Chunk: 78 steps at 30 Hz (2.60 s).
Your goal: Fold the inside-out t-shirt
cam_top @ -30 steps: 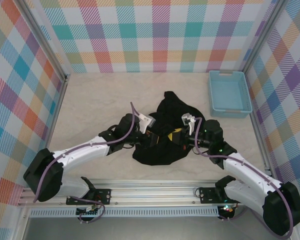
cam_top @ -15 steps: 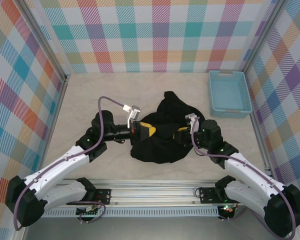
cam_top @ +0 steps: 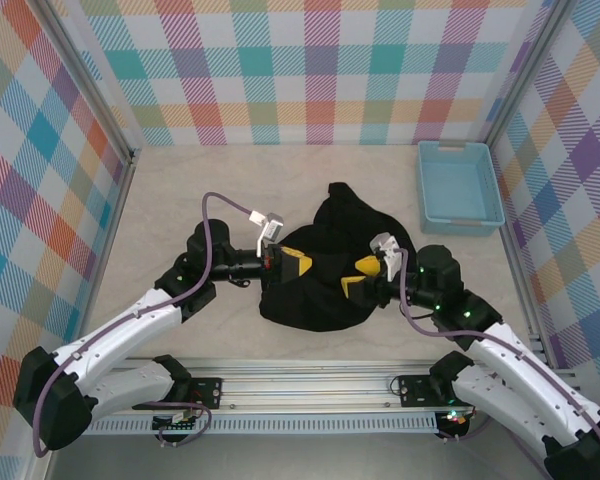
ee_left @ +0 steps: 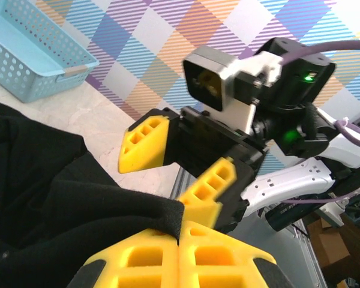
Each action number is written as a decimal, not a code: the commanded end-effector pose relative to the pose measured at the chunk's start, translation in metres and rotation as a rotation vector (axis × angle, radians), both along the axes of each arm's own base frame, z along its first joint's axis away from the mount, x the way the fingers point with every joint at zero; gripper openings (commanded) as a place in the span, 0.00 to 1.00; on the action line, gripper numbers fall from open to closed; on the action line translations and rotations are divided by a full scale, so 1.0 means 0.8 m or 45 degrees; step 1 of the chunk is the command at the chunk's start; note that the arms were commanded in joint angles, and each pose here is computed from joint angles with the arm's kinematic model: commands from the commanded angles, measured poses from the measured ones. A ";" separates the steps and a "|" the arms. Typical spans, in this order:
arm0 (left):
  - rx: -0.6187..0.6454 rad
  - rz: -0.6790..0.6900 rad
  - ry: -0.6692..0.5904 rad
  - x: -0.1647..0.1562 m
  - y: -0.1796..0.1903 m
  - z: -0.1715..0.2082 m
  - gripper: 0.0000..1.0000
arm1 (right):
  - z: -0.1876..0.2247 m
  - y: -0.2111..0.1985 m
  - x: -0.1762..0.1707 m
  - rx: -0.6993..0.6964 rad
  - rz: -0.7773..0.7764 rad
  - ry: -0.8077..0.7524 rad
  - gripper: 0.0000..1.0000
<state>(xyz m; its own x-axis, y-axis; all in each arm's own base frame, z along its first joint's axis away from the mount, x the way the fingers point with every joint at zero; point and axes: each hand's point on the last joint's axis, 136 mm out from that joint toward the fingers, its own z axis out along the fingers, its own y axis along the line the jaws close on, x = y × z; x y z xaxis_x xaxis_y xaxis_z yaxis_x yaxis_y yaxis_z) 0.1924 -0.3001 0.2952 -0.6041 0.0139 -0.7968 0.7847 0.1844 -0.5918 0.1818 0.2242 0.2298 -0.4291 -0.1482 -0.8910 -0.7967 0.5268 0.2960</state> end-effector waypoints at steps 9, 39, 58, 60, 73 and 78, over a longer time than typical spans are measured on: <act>0.002 0.008 -0.046 0.004 0.002 0.014 0.00 | 0.028 0.036 0.017 -0.243 0.038 -0.392 0.67; 0.458 0.770 -0.031 0.080 0.102 -0.044 0.42 | 0.091 0.110 0.025 0.112 0.163 0.059 0.00; 0.683 0.590 -0.135 0.055 0.045 -0.106 0.57 | 0.084 0.114 0.063 0.214 0.097 0.260 0.00; 0.688 0.578 -0.128 0.062 0.035 -0.112 0.46 | 0.085 0.109 0.062 0.210 0.087 0.249 0.00; 0.103 0.107 -0.121 -0.020 0.025 -0.004 0.00 | 0.015 0.023 0.104 -0.278 -0.351 0.102 0.10; 0.035 -0.009 -0.121 -0.034 0.017 0.006 0.00 | 0.012 0.023 0.105 -0.341 -0.335 0.117 0.30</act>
